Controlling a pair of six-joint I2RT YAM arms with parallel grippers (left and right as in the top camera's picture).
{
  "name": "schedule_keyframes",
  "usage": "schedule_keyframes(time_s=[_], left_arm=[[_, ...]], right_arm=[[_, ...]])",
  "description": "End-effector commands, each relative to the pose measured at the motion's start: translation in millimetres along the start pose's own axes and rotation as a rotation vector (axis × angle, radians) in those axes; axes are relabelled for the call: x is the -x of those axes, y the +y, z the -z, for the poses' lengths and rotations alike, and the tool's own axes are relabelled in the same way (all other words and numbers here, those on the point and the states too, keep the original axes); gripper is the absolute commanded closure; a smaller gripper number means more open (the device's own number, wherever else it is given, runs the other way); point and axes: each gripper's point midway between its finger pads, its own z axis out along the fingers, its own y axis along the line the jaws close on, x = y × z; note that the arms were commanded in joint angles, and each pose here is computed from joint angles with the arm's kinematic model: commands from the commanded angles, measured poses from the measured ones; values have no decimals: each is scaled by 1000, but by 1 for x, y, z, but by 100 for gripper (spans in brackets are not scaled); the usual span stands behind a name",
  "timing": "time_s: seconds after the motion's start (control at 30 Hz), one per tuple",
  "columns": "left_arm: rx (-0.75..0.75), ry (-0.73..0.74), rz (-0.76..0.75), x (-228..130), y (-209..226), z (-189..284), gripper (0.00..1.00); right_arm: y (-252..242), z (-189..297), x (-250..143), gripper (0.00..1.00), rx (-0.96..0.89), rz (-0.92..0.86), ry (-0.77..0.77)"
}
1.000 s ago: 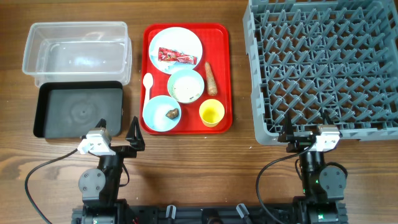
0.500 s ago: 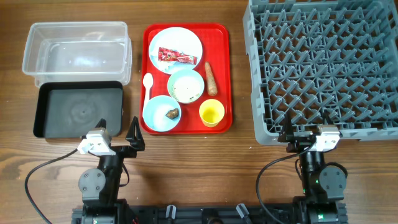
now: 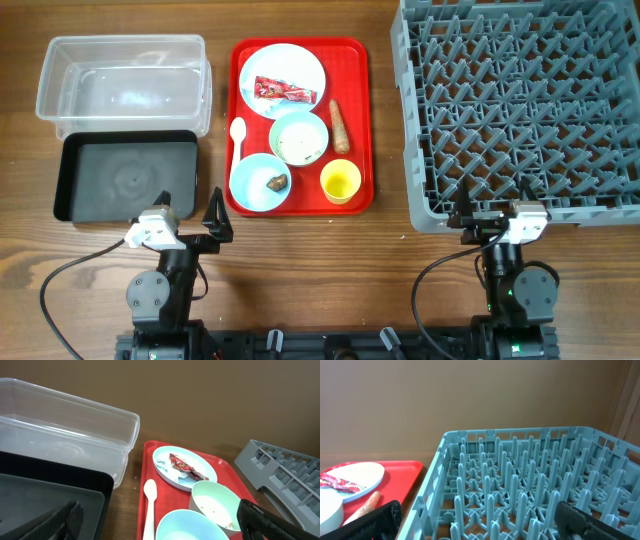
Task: Sort waste into correct bins and load items into the dishwasher rack
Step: 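Move the left gripper from rest toward the light-blue plate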
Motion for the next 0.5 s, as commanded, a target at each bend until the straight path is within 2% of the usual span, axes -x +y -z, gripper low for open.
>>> schedule_keyframes(time_s=[0.0, 0.23, 0.47], left_arm=[[8, -3, -6, -1, 2, 0, 0], [-23, -104, -15, 26, -7, 2, 0], [-18, -89, -45, 44, -14, 7, 0]], right_arm=[[2, 1, 8, 0, 10, -10, -35], [21, 3, 23, 0, 123, -20, -88], [25, 11, 59, 0, 146, -31, -161]])
